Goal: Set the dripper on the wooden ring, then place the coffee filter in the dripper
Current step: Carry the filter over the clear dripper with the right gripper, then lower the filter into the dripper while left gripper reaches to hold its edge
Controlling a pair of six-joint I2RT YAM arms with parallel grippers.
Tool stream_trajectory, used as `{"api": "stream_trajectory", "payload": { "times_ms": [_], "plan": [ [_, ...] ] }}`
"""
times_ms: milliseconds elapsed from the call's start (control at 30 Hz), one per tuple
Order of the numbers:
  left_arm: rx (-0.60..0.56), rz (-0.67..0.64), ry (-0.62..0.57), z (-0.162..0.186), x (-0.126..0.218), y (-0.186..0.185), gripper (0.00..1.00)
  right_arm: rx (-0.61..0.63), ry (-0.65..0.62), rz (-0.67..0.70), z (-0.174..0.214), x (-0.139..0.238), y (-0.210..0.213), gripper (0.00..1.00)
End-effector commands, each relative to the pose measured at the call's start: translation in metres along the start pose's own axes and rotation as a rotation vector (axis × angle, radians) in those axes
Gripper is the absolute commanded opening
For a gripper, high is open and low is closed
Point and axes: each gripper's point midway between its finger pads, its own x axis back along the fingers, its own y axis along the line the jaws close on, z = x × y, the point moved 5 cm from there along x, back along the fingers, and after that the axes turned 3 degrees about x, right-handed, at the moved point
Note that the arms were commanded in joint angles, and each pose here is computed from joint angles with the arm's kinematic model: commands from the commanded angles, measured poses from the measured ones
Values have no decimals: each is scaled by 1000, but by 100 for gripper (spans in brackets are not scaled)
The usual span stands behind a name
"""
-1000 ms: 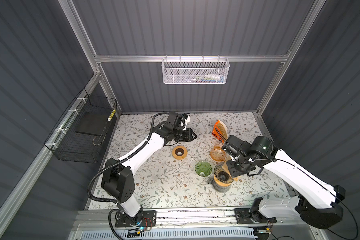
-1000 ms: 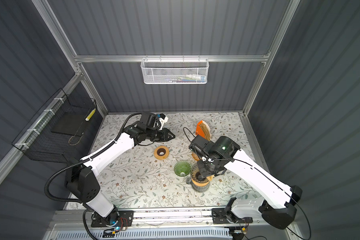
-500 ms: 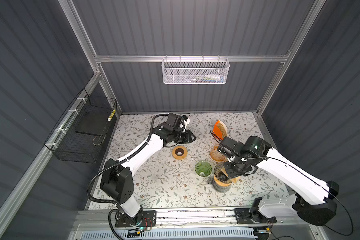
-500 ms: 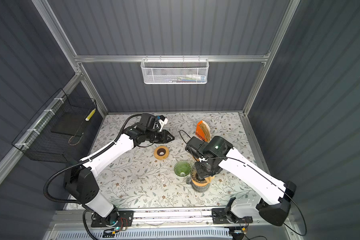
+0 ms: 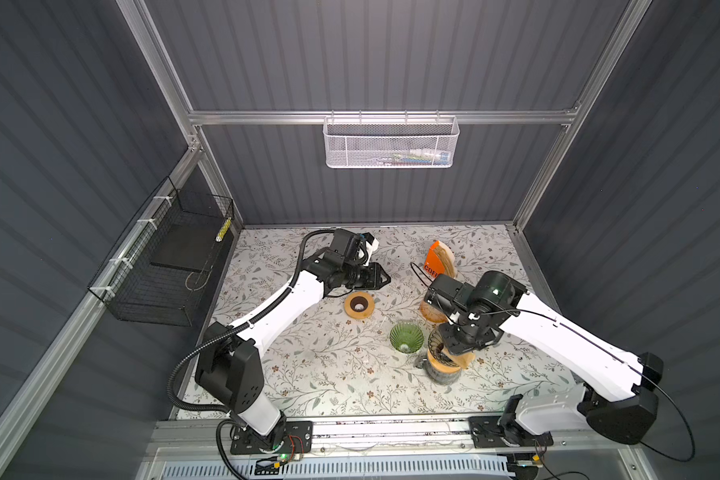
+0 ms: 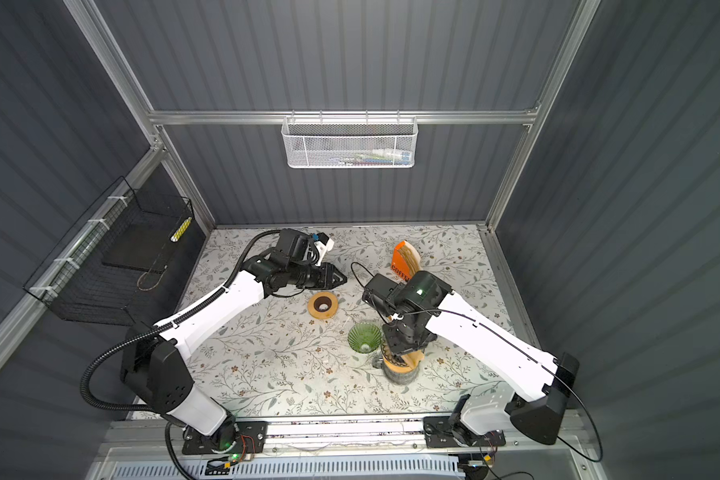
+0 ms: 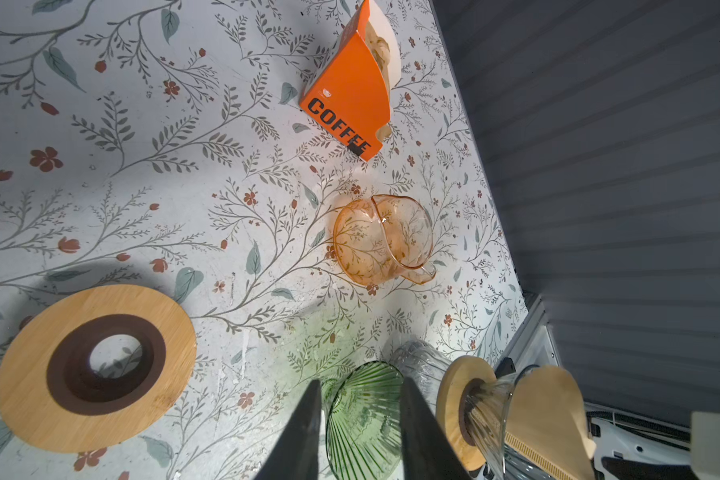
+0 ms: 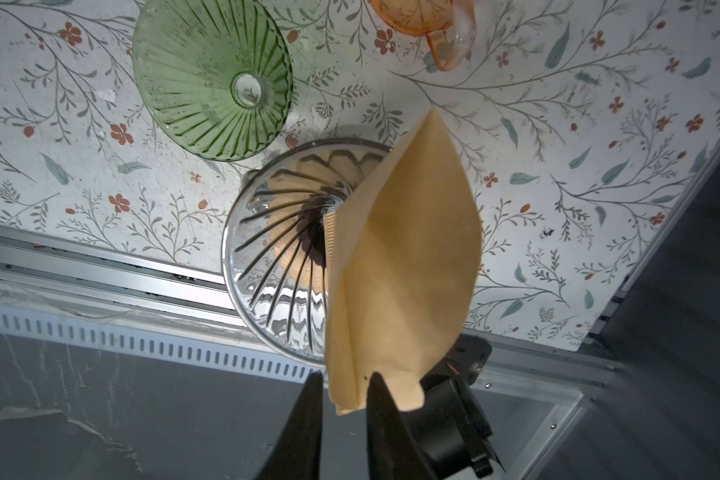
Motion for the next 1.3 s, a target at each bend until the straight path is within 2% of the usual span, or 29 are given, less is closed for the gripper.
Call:
{"api": "stream_trajectory", "payload": {
  "times_ms": [0,167,300,433,567,667,800,867,1267],
  "plan": [
    [-28,32,-18,0,17,-9,33,-9,-34,-26,-3,4,3,26],
    [-65,115,-10,0,25,-27,33,-32,-125,-71,-12,17,5,27],
    [-175,165,21,5,35,-59,34,-83,-251,-144,-16,37,-1,30],
    [-272,211,111,24,27,-100,34,-173,-331,-245,-12,40,-16,30],
    [-283,282,197,44,10,-130,32,-269,-418,-316,7,42,-40,27],
    [-274,365,239,59,-2,-153,32,-336,-437,-319,21,32,-54,24],
    [-294,383,281,73,-12,-172,31,-386,-443,-332,33,17,-61,21],
    [-291,391,305,80,-19,-179,28,-404,-440,-333,36,9,-63,19],
    [-274,377,399,111,-55,-193,23,-375,-435,-355,25,-4,-61,13]
  ]
}}
